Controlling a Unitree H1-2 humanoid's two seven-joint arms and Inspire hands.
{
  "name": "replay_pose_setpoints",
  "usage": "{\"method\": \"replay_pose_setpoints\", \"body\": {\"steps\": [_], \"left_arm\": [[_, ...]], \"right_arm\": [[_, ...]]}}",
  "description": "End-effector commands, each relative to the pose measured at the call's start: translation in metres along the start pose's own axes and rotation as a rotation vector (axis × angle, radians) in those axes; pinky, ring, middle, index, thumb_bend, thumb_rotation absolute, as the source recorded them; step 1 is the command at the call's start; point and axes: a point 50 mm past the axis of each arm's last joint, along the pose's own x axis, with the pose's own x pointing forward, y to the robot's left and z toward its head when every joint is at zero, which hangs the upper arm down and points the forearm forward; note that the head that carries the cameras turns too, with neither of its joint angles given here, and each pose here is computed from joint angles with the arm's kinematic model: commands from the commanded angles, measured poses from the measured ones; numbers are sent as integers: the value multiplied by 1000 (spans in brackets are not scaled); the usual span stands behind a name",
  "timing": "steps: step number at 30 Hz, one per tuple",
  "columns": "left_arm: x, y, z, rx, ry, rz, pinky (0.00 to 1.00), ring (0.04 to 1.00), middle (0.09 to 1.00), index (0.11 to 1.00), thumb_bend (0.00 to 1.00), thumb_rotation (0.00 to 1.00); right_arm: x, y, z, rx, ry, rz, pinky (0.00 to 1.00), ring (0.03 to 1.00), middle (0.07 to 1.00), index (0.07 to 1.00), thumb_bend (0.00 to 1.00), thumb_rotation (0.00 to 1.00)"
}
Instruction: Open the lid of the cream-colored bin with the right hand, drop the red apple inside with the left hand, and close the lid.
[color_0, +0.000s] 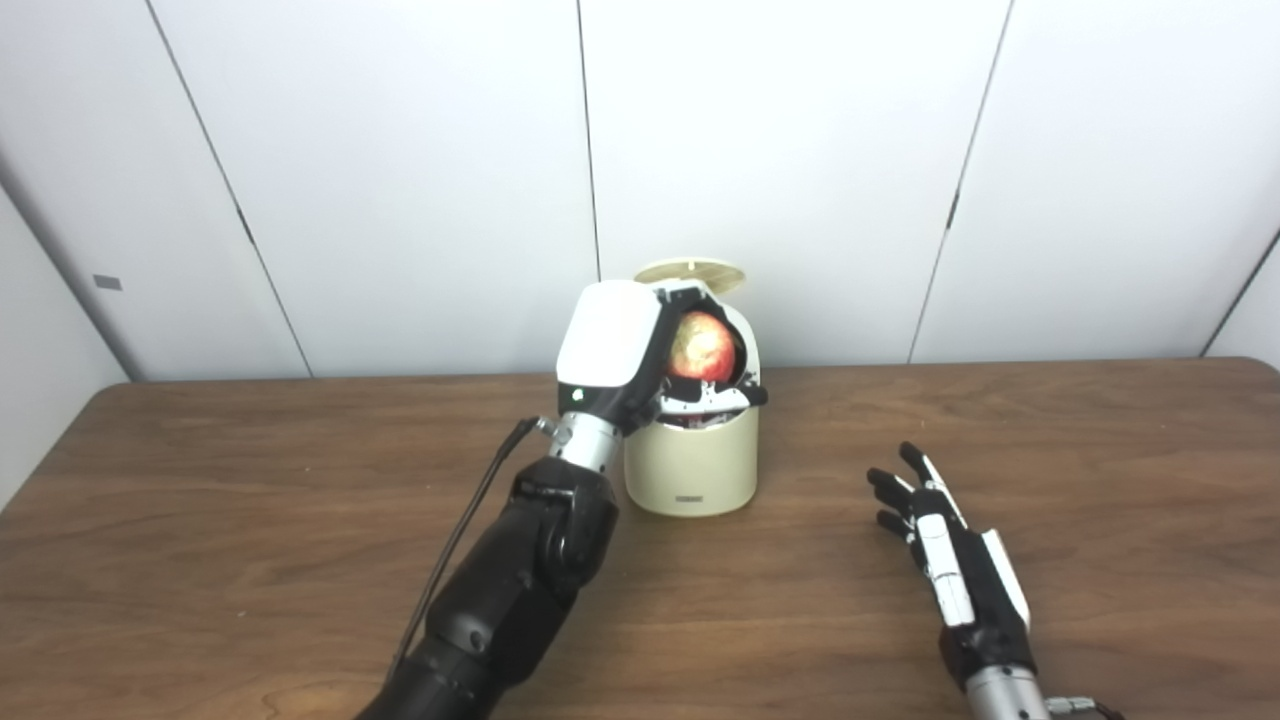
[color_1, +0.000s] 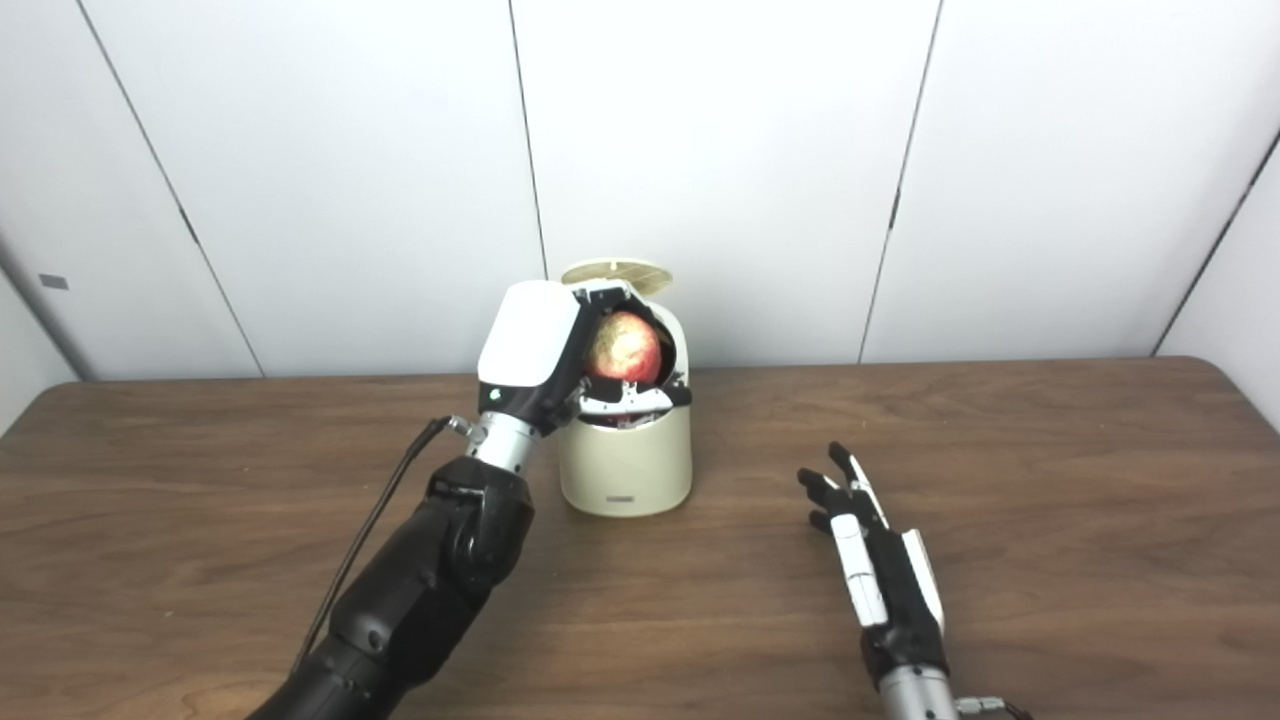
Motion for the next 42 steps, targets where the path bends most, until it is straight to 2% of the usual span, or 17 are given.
{"method": "replay_pose_setpoints", "body": {"steps": [1,4,7,11,18,22,25,33,35,40,42], "left_arm": [[6,9,-2,59,-6,-10,587,700,709,650,885,213],[3,7,-1,57,-13,-20,596,711,733,688,942,236],[2,6,0,55,-29,-22,609,716,758,715,952,259],[3,7,2,57,-36,-22,630,742,786,740,963,312],[3,10,6,33,-46,-18,627,735,772,735,1000,404],[2,11,7,-4,-36,-3,618,719,750,716,1000,374],[1,10,7,-11,-35,12,619,705,724,695,956,338],[-4,9,2,53,-18,91,578,659,693,655,825,328],[-7,9,1,80,-17,108,589,660,693,652,798,317],[-11,8,-1,128,-2,140,626,676,698,640,691,186],[-11,7,-2,153,8,141,715,736,741,664,653,165]], "right_arm": [[4,2,8,0,-42,12,829,866,837,916,466,1000],[4,1,10,-25,-41,15,818,858,831,911,486,1000],[3,0,10,-44,-44,20,778,823,818,905,509,1000],[2,0,11,-26,-38,25,786,808,802,898,495,1000],[2,1,11,-43,-41,21,785,781,778,872,503,1000],[3,2,12,-73,-40,12,770,784,768,856,492,1000],[3,2,12,-78,-40,12,768,786,759,840,471,1000],[3,1,12,-91,-28,17,810,771,741,821,441,1000],[3,1,12,-85,-26,19,809,766,736,821,439,1000],[3,0,11,-80,-24,25,812,747,721,822,435,1000],[2,0,10,-84,-24,27,836,753,719,810,434,1000]]}}
